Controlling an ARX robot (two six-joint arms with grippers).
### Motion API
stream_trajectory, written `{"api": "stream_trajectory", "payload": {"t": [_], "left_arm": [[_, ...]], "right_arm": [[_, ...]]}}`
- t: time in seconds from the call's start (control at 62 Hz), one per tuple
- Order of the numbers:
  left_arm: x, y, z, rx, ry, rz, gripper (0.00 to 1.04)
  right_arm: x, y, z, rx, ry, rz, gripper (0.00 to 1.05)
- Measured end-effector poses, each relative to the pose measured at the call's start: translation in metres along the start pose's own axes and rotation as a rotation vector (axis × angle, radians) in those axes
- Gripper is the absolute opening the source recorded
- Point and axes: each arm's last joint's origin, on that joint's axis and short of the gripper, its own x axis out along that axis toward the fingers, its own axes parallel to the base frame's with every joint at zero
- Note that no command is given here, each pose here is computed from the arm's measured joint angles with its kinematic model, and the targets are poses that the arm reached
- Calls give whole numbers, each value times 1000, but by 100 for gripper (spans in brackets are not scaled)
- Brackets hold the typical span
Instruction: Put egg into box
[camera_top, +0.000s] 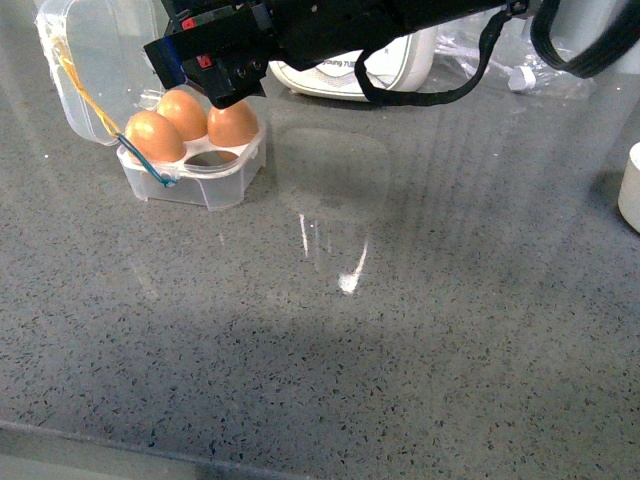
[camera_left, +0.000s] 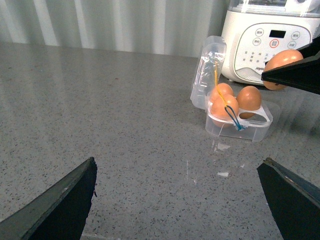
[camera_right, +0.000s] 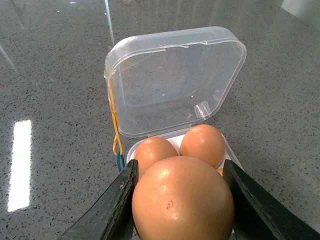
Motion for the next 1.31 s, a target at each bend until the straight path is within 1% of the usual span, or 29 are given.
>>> {"api": "stream_trajectory", "payload": {"t": [0.129,0.306,0.581,0.79,0.823,0.984,1.016,1.081,1.113,1.194,1.306], "left_arm": [[0,0,0,0,0,0,98],[0,0,0,0,0,0,98],[0,0,0,0,0,0,98],[0,0,0,0,0,0,98],[0,0,0,0,0,0,98],[0,0,0,0,0,0,98],[0,0,0,0,0,0,98],[0,0,0,0,0,0,98],[0,0,0,0,0,0,98],[0,0,0,0,0,0,98],[0,0,0,0,0,0,98]], "right_arm": [[6,-2,0,0,16,-12,44],[17,0,-9,12,65,-1,44],[23,7,-11,-10,78,11,44],[25,8,-14,-10,86,11,45],[25,8,-15,-10,89,9,48],[24,5,-16,-5,96,5,83],[24,5,-16,-4,96,4,87],[23,4,-16,-2,94,1,97],[23,3,-16,1,92,-1,99],[20,0,-12,1,71,-7,97],[8,-7,-1,13,20,-41,97]]}}
